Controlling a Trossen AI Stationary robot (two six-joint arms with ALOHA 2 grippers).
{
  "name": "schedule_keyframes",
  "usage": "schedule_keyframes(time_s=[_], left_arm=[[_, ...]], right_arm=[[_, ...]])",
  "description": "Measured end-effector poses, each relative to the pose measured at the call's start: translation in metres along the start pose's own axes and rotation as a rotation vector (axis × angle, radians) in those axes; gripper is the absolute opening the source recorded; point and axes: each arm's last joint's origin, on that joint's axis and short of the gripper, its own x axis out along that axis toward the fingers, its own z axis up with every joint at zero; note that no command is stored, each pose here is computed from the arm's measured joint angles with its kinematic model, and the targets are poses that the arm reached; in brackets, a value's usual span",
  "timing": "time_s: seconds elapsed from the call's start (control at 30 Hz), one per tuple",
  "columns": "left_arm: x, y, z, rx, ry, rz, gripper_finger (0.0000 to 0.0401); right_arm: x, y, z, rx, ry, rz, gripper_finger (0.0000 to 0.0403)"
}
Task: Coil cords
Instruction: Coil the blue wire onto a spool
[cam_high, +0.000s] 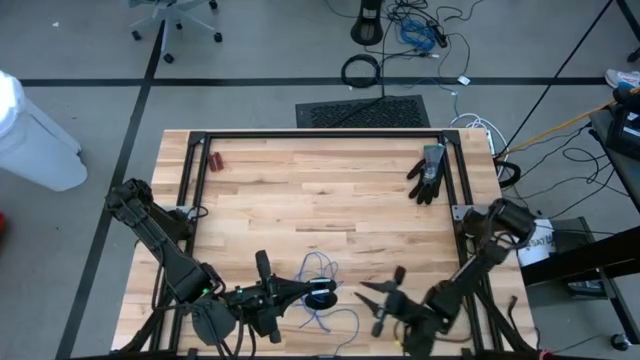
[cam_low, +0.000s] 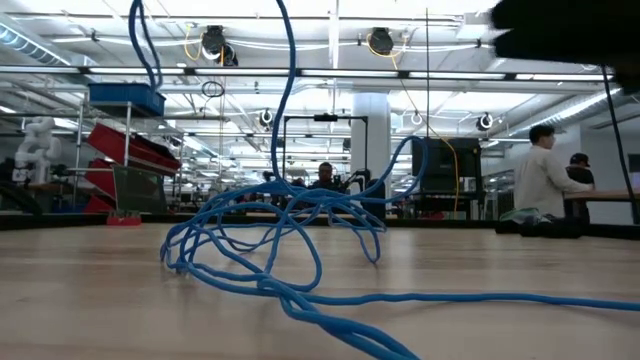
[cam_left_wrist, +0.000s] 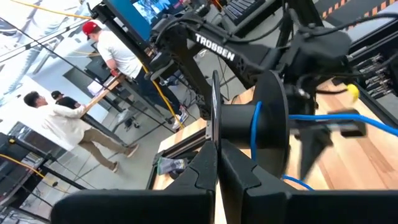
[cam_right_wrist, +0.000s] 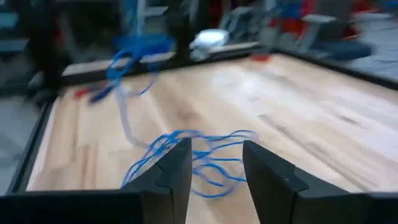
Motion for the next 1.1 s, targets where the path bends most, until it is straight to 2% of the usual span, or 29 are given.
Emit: schedule_keyframes(time_s=[0.1, 0.17, 0.27, 0.43, 0.7, 0.83, 1.1], left_arm=[[0.000, 0.000, 0.000, 0.001, 0.000, 0.000, 0.0007], [0.000, 0.000, 0.000, 0.000, 0.000, -0.001, 0.0007], [0.000, 0.000, 0.000, 0.000, -0.001, -0.002, 0.0007], [0.000, 0.000, 0.000, 0.000, -0.002, -0.004, 0.0007], [0.000, 0.000, 0.000, 0.001, -0.002, -0.004, 0.0007], [0.000, 0.000, 0.000, 0.001, -0.002, -0.004, 0.0007], [0.000, 0.000, 0.000, 0.001, -0.001, -0.003, 0.0007]], right_arm=[[0.020, 0.005, 0.013, -0.103, 0.038, 0.142, 0.0130], [0.031, 0.007, 0.024, -0.157, 0.007, 0.220, 0.0127], [0.047, 0.005, 0.037, -0.180, -0.052, 0.261, 0.0121], [0.068, -0.004, 0.050, -0.144, -0.095, 0.301, 0.0119], [0.079, -0.005, 0.061, -0.057, -0.132, 0.495, 0.0119], [0.085, -0.008, 0.061, -0.014, -0.118, 0.514, 0.0127], [0.097, -0.010, 0.049, 0.000, -0.106, 0.477, 0.0171]])
